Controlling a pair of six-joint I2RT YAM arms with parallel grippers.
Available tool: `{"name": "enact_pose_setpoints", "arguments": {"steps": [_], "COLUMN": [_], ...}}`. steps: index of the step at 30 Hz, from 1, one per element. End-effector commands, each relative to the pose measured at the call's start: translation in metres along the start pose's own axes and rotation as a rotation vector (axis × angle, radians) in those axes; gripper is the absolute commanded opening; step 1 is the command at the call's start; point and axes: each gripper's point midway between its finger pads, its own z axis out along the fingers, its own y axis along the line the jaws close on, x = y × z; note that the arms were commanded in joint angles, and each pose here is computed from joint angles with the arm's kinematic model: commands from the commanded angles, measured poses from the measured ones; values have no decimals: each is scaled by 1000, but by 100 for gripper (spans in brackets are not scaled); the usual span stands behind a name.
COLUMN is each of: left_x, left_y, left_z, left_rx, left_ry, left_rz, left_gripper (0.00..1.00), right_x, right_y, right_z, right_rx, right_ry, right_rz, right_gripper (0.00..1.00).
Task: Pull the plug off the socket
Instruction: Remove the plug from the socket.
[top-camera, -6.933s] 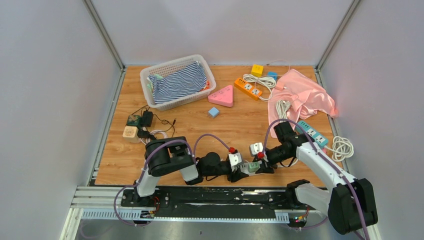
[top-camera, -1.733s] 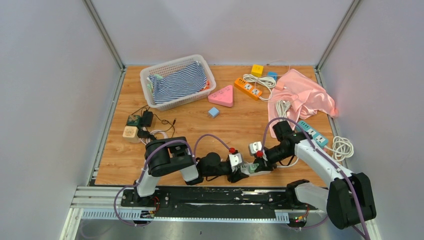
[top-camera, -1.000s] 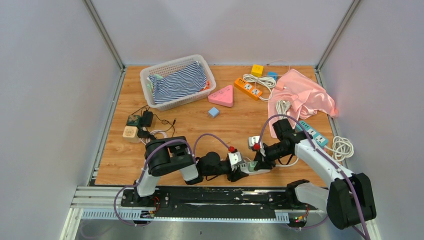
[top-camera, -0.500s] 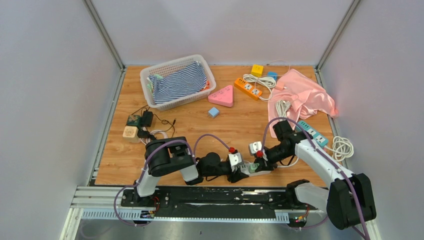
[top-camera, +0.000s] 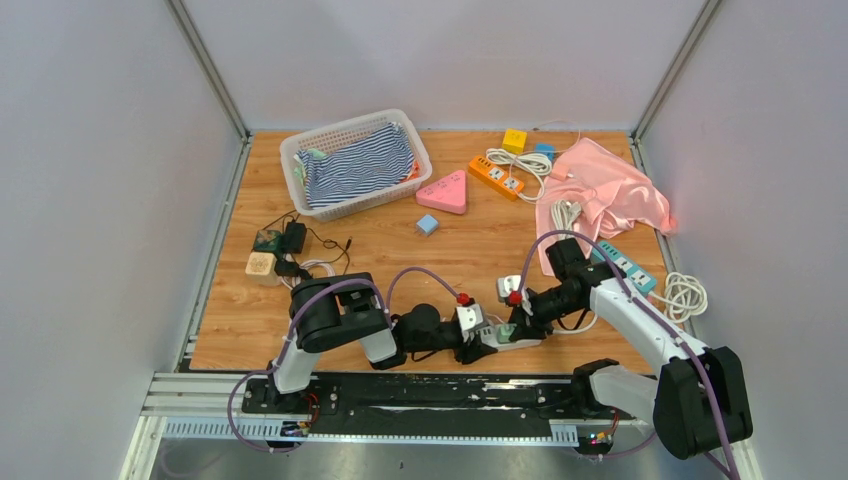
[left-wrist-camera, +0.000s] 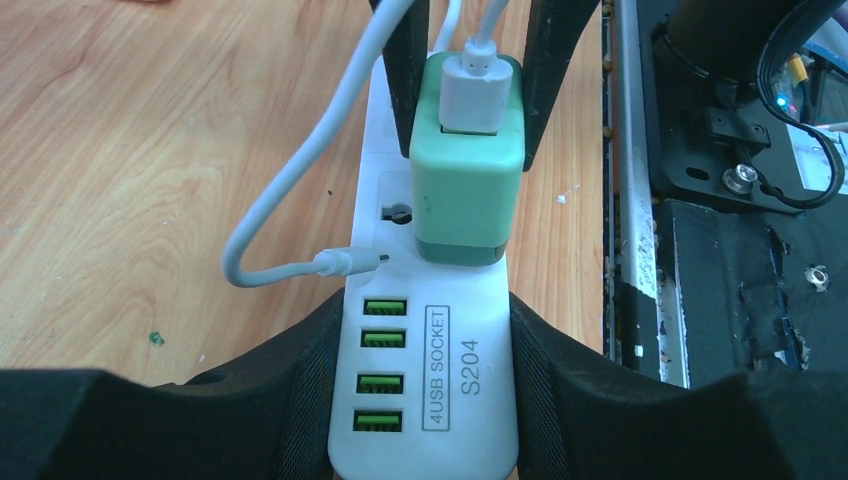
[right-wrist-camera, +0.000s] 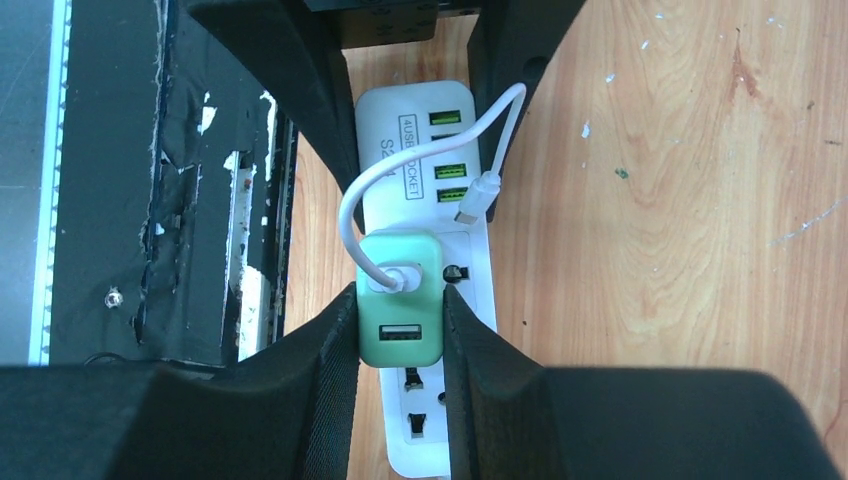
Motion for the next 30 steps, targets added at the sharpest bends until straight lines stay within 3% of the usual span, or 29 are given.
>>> {"name": "enact_pose_setpoints", "arguments": {"steps": [1, 9, 21, 30], "left_x": [2, 0, 1, 1], "left_y": [0, 1, 1, 1], "left_z": [-1, -3, -3, -3], "left_rx": [-3, -9, -8, -8], "left_ry": [-7, -16, -14, -14], "left_rz": [-2, -3, -4, -5], "left_gripper": [0, 0, 0, 0], "right_x": [5, 0, 16, -6], "right_y": [18, 26, -17, 32], "right_z": [-3, -2, -9, -3], "right_rx": [-72, -119, 82, -135], "right_ry": [-6, -33, 100, -59], "right_rz": [-66, -89, 118, -89], "right_gripper": [0, 0, 0, 0]}}
